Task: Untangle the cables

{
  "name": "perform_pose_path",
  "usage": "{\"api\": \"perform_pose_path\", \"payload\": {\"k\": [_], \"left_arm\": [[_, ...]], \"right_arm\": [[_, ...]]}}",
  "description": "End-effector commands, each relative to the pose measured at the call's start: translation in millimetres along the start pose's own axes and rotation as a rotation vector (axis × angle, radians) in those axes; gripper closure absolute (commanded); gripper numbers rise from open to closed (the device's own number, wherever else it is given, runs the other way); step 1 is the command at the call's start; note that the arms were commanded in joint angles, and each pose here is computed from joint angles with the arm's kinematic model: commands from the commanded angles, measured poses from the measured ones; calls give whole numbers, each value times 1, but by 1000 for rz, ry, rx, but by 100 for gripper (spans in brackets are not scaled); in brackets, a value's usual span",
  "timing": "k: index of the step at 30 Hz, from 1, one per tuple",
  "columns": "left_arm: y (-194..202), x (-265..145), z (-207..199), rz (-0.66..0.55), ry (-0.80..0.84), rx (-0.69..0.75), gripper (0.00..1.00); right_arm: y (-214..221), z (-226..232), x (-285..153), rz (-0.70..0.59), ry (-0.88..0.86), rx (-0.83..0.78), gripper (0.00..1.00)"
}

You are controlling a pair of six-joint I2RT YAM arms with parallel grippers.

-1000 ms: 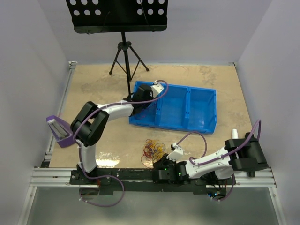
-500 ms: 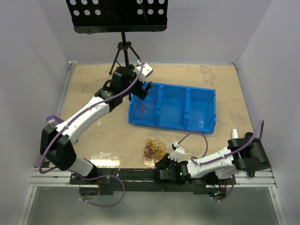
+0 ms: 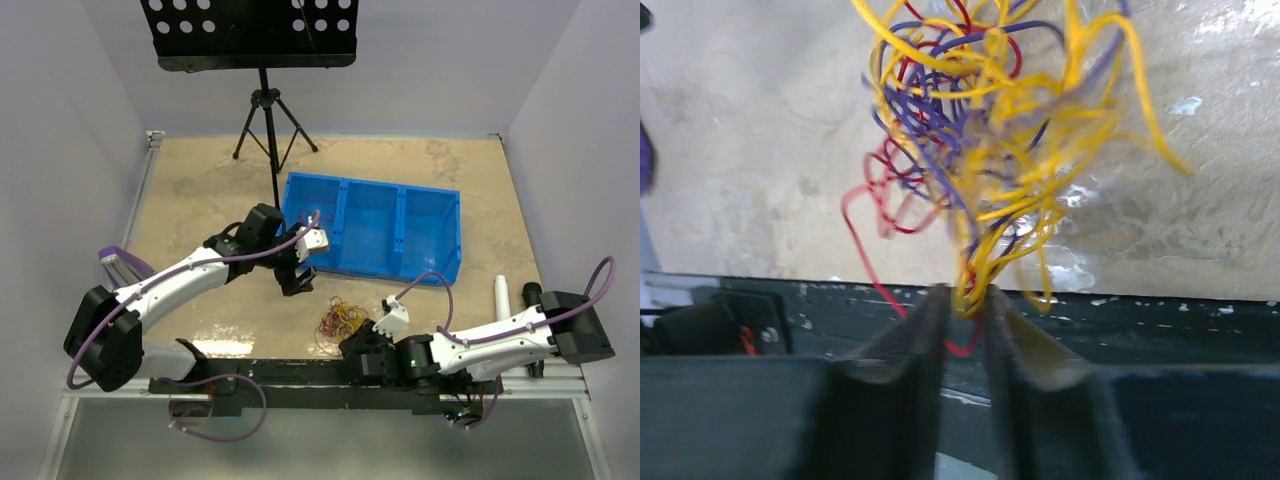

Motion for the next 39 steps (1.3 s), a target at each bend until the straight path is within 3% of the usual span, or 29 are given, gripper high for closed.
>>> {"api": "perform_pose_path", "payload": {"k": [1,3,5,16,30,33,39], "left_arm": [[-11,6,-4,-109,90,81,12],[-9,9,-7,-109,115,83,13],[-11,12,-12,-115,145,98,13],[-12,43,-28,-103,152,134,16],[-16,91,-21,-142,232,163,20],[-16,94,-26,-159,270,164,35],[-12,90,-31,-149,292,180,87]], "right_arm": [[6,-11,2,41,37,-79,66],[12,-14,3,94,36,-111,56],[17,-15,2,147,42,-131,53],[-28,14,-44,81,22,-20,60],[-36,-15,-23,-23,52,45,57],[-40,-10,-23,-50,15,75,57],[-32,0,-10,-93,33,-10,57]]}}
Point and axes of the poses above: each gripper's point midway between its finger pads, its own x axis out along the fingers, its own z axis along the line the jaws close on, y = z × x, the point moved 10 cm from there along -x, back along the fingers, and after that the axes turned 15 degrees about x, right-handed, at the moved point
